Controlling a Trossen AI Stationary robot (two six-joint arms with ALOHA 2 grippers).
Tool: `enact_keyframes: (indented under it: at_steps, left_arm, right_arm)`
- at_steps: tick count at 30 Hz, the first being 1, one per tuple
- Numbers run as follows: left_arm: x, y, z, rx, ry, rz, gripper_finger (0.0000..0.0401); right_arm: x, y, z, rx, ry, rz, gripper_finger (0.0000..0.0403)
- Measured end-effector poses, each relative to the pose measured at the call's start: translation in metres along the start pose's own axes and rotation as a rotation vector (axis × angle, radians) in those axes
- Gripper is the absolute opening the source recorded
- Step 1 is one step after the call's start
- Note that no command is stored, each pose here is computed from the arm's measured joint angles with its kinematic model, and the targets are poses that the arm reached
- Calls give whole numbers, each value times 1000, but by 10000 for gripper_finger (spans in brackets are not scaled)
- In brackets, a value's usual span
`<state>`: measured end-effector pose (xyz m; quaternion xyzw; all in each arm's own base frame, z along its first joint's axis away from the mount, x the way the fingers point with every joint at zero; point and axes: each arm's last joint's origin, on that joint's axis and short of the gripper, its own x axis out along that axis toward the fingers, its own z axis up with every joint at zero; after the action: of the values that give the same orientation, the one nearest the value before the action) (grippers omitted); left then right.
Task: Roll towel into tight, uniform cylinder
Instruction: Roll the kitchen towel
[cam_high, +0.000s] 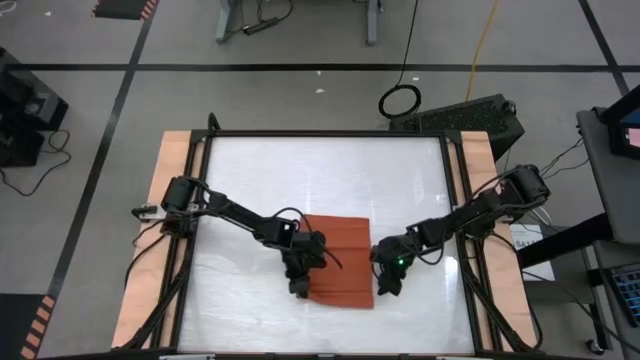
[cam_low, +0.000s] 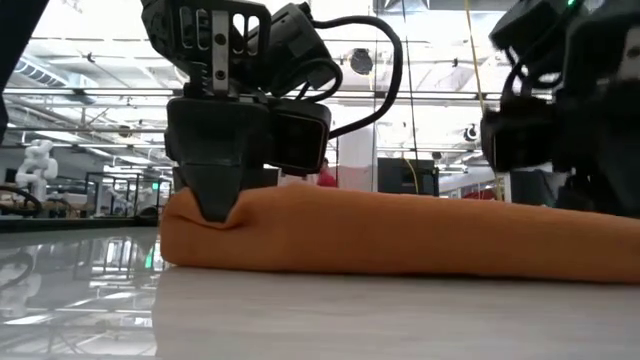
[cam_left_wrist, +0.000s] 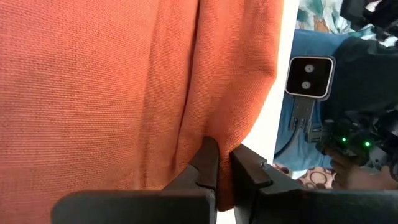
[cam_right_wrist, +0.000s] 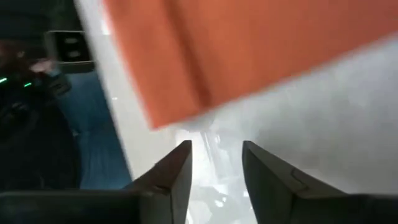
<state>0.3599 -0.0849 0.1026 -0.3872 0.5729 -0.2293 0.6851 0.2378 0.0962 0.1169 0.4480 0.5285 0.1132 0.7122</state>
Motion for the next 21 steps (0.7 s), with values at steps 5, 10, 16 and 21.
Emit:
enact_keyframes:
  at_steps: [5,10,16,21]
  left_arm:
    - [0,0,1,-15,-11,9,18]
    - [0,1,1,-17,-17,15,18]
    - [0,1,1,-19,-18,18,18]
    - [0,1,1,-19,-20,20,18]
  right_arm:
    - [2,21,-9,-191,-42,67,134]
    - [12,51,-28,-576,-114,49,130]
    - [21,74,-52,-956,-225,-186,130]
    - [21,75,-59,-1048,-309,-376,145]
